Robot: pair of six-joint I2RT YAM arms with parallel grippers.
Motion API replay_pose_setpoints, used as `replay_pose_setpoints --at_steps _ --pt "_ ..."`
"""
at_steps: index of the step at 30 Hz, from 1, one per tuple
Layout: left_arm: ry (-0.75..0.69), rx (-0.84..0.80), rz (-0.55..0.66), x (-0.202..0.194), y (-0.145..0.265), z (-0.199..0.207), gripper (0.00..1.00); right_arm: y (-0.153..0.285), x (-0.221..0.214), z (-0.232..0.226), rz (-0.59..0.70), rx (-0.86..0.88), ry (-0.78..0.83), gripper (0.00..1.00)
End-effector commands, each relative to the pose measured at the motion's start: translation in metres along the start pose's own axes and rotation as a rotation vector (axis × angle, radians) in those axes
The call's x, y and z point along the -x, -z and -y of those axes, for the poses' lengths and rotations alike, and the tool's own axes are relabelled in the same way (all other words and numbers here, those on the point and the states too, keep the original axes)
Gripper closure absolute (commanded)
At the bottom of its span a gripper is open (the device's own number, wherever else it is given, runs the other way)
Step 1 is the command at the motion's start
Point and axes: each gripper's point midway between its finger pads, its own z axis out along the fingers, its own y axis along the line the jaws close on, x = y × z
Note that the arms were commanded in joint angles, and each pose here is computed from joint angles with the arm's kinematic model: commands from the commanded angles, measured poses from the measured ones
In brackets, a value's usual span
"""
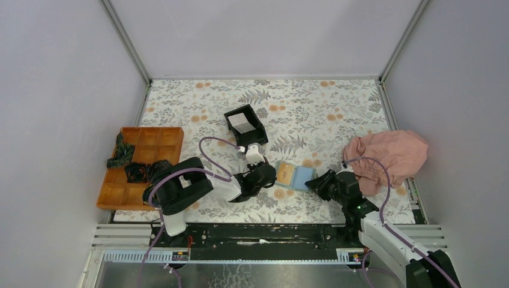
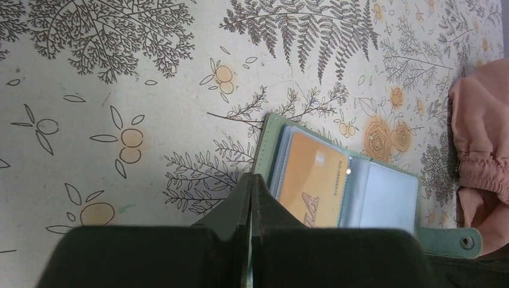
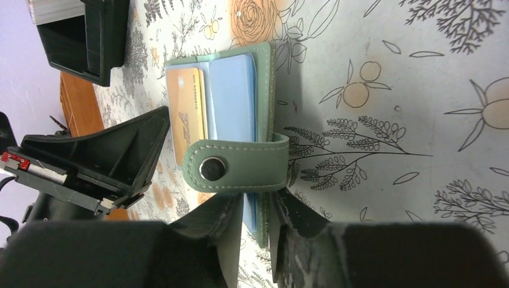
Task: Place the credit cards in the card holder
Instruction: Close the card holder at the center of the board.
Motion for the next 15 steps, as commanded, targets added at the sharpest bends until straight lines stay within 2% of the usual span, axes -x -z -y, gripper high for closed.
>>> replay_pose_setpoints --at_steps 1,5,8,12,15 --pt "-0.301 0.403 -0.348 -0.075 0.045 -0.15 0.97 0.001 0.01 -0.008 0.034 -0.003 0.047 0.76" --pt "-0.274 0.408 -0.288 -0.059 0.05 -0.146 0.66 -0.001 0.014 -0.014 0.032 -0.006 0.057 0.86" --pt "-0.244 0.398 -0.262 -0.052 0.054 -0.146 0.51 -0.002 0.018 -0.021 0.038 0.0 0.048 0.96" --pt "-0.19 0.364 -0.242 -0.05 0.058 -0.146 0.36 -0.004 0.023 -0.033 0.044 0.024 0.02 1.0" --pt "-0.155 0.334 -0.254 -0.055 0.059 -0.147 0.3 -0.004 0.023 -0.04 0.039 0.044 -0.02 1.0"
